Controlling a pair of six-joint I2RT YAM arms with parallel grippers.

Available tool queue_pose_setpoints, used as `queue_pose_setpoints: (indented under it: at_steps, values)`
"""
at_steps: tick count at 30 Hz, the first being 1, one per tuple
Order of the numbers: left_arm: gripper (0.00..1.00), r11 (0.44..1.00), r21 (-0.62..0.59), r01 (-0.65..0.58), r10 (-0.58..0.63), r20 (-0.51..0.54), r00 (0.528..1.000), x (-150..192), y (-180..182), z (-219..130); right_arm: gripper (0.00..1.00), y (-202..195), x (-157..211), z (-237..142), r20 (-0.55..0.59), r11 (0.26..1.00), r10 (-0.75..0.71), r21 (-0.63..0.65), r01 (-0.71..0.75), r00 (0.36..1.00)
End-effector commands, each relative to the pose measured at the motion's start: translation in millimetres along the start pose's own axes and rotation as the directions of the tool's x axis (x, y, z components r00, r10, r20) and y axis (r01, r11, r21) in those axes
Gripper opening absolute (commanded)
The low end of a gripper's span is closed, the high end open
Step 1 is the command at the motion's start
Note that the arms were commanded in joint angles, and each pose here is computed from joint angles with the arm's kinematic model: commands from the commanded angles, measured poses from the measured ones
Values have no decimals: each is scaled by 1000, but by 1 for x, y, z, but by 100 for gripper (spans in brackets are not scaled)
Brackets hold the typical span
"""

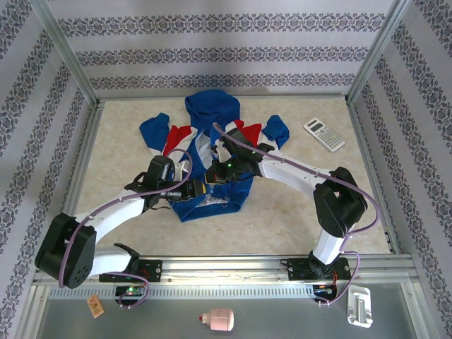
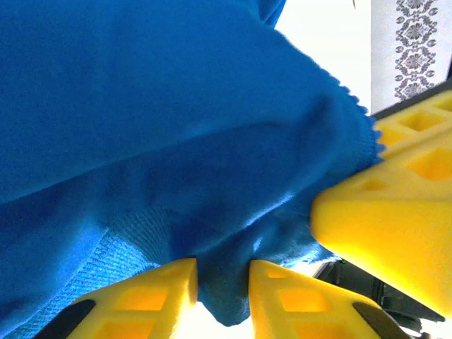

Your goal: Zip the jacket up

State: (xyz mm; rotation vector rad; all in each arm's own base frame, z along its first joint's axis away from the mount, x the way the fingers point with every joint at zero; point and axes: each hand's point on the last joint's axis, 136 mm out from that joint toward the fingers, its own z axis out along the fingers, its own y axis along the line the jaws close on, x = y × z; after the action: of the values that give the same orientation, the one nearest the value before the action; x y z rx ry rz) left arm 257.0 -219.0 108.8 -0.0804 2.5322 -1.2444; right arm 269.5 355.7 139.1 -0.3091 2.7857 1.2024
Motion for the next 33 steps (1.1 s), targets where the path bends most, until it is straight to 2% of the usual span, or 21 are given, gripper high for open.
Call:
queue_pose_setpoints:
  at_steps: [1, 11, 17, 19, 22, 24, 27, 33]
  values:
    - [30, 997, 70, -9, 8, 13, 1000, -2, -12, 4, 0, 10, -6, -1, -2, 999, 11, -49, -11, 1000]
    - [32, 988, 155, 5, -8, 20, 1000, -1, -21, 6, 0, 2, -8, 4, -12, 993, 70, -97, -71, 997]
    - [36, 988, 153, 6, -11, 33, 999, -3, -20, 5, 0, -8, -8, 8, -17, 991, 97, -88, -98, 995]
    - [28, 988, 152, 9, -14, 33, 999, -3, -18, 4, 0, -10, -7, 9, -20, 991, 102, -89, -103, 995]
    - [9, 988, 152, 15, -21, 36, 999, -4, -17, 4, 0, -9, -9, 9, -14, 988, 107, -112, -108, 994]
    - [0, 988, 155, 20, -27, 43, 999, -5, -16, 2, 14, -7, -11, 9, 2, 984, 112, -140, -110, 994]
    - [0, 983, 182, 32, -43, 59, 997, -8, -18, -2, 26, -2, -11, 7, 21, 976, 110, -192, -104, 994]
    - [0, 967, 250, 47, -68, 74, 995, -13, -25, -11, 26, 0, -5, 8, 35, 969, 116, -223, -105, 993]
